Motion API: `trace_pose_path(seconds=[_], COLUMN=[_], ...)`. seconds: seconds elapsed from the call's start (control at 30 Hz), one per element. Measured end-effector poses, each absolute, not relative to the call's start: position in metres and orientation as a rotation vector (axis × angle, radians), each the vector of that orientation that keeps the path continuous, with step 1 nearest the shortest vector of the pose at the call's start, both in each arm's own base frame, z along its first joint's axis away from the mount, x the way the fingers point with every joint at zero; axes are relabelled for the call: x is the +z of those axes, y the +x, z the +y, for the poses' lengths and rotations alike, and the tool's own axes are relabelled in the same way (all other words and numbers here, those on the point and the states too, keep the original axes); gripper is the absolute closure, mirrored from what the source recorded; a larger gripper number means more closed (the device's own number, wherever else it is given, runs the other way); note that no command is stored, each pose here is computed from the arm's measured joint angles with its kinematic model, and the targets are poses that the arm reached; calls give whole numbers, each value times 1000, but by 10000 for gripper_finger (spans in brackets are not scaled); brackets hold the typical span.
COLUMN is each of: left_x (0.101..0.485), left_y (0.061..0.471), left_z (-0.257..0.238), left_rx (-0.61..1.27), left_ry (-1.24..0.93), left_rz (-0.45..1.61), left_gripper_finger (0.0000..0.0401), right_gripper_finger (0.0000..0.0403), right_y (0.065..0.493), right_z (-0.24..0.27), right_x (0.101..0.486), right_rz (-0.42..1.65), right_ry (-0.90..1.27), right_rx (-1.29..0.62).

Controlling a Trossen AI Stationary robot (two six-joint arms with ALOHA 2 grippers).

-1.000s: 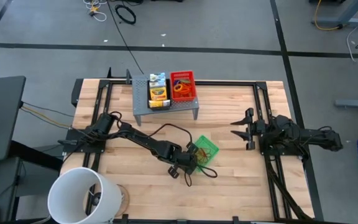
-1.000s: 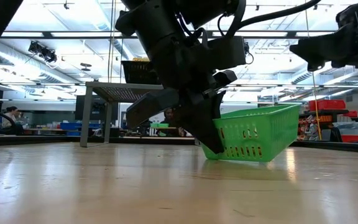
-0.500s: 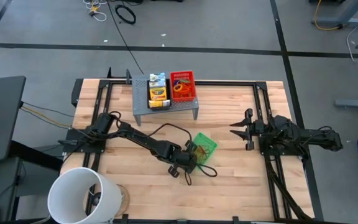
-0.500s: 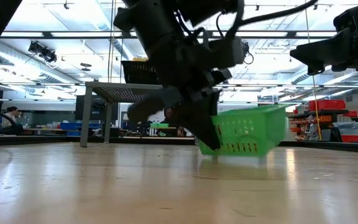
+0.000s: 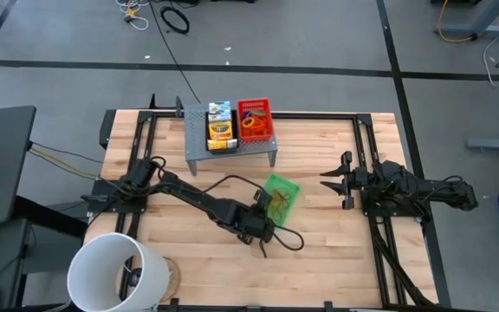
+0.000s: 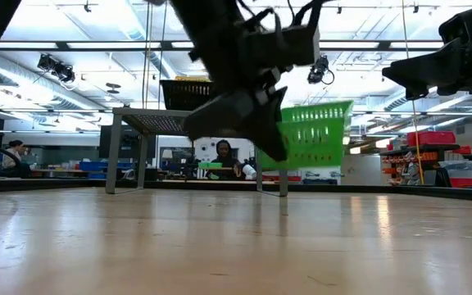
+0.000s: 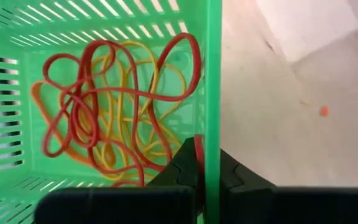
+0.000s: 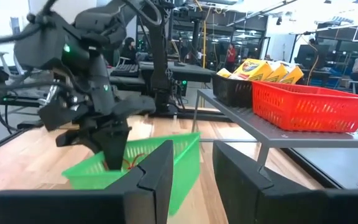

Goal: Pick & Place Office Desk Supplies
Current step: Put the green bin on the shelf

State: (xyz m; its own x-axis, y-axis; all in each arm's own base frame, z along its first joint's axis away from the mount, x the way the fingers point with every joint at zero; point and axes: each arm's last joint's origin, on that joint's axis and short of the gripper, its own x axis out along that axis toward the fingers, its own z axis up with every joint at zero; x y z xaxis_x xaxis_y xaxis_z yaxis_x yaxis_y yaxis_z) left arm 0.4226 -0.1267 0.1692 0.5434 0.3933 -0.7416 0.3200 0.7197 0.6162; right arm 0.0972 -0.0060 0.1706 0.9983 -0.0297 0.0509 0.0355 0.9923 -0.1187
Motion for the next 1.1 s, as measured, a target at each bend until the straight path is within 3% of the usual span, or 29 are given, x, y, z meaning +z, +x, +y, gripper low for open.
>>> trace_pose_path(seconds=[0.63, 1.1], left_x=[232, 333], left_y=[420, 379], left_z=[-135, -150], left_rx=[196, 11], left_ry=[783, 525], left_rz=[1058, 745], left_gripper_finger=[397, 397], right_gripper_finger=[284, 284], right_y=[97, 97], right_z=[-6, -6], right_x=[170, 170], right_rz=[-48, -47], right_ry=[-120, -121], right_rx=[-32, -29])
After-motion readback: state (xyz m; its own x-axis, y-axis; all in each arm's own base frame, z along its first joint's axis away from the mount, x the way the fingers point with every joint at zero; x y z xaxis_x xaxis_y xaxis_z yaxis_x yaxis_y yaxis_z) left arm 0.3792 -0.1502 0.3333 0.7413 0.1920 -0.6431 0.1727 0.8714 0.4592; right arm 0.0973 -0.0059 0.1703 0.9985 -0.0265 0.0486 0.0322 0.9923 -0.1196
